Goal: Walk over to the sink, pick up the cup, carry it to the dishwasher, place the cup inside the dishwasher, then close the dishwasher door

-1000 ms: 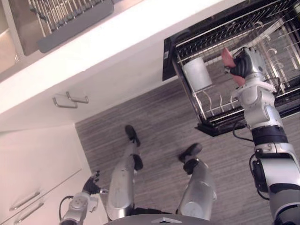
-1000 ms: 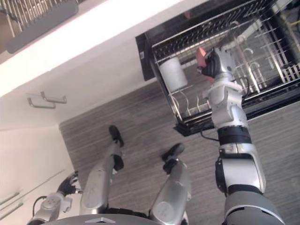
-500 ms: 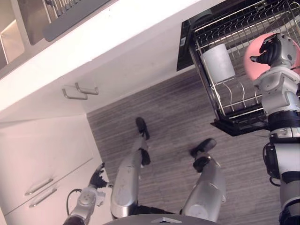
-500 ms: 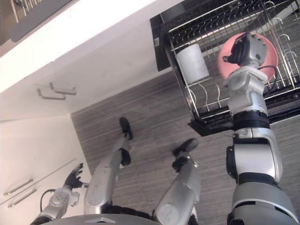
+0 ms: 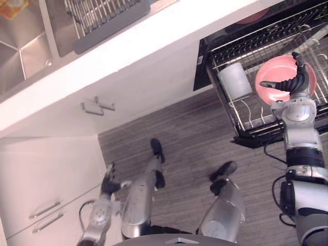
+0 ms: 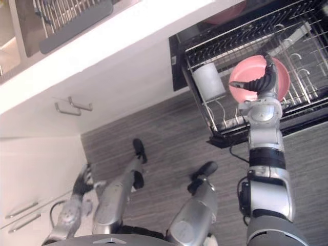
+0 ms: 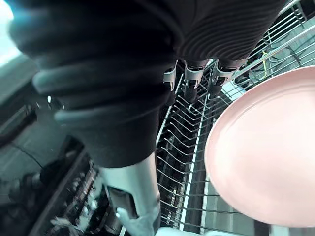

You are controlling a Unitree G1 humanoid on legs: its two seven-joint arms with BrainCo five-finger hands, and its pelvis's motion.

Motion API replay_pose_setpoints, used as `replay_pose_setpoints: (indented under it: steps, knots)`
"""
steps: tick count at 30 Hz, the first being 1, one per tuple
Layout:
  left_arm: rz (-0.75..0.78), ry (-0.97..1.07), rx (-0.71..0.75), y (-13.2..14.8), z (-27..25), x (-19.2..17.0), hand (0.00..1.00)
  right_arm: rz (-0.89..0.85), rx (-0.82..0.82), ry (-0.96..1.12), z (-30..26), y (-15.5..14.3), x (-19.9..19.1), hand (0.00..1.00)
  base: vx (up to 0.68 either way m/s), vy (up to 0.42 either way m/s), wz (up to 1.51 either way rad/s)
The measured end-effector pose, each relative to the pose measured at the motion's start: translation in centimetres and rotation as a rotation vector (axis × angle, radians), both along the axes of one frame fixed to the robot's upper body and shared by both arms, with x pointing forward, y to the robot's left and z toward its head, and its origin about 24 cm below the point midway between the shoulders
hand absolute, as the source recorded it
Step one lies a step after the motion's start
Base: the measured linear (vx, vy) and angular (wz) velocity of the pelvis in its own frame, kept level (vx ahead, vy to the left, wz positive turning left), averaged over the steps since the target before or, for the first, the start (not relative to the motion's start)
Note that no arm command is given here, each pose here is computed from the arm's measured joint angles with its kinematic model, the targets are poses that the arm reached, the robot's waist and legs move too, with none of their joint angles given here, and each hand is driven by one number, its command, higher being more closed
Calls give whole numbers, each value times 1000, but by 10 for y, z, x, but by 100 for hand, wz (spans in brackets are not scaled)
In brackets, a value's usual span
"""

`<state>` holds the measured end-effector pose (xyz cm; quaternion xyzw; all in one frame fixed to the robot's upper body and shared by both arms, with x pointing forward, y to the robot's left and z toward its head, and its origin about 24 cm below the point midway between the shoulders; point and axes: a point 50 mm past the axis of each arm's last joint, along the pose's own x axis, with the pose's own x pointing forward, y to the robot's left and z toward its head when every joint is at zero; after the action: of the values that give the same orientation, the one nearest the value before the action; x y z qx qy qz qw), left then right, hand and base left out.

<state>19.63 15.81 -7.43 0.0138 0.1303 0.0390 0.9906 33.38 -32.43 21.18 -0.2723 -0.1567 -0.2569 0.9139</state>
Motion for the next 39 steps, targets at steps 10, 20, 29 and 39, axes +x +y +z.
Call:
replay_pose_setpoints:
  steps: [10,20,29,39]
  knots:
    - [77,11,-39,4,-3,-4,0,-158,468,-317,-29,-44,-59,0,63,-38,-21]
    - [128,122,-39,13,-22,-23,0,-401,1066,-383,-140,-60,-120,100,65,-53,-11]
    - [116,175,-31,15,-30,-30,0,-282,1604,-270,-233,-6,-119,100,5,-20,14]
    - [69,187,-23,8,-31,-25,0,-38,1641,-219,-210,20,-60,100,18,-13,17]
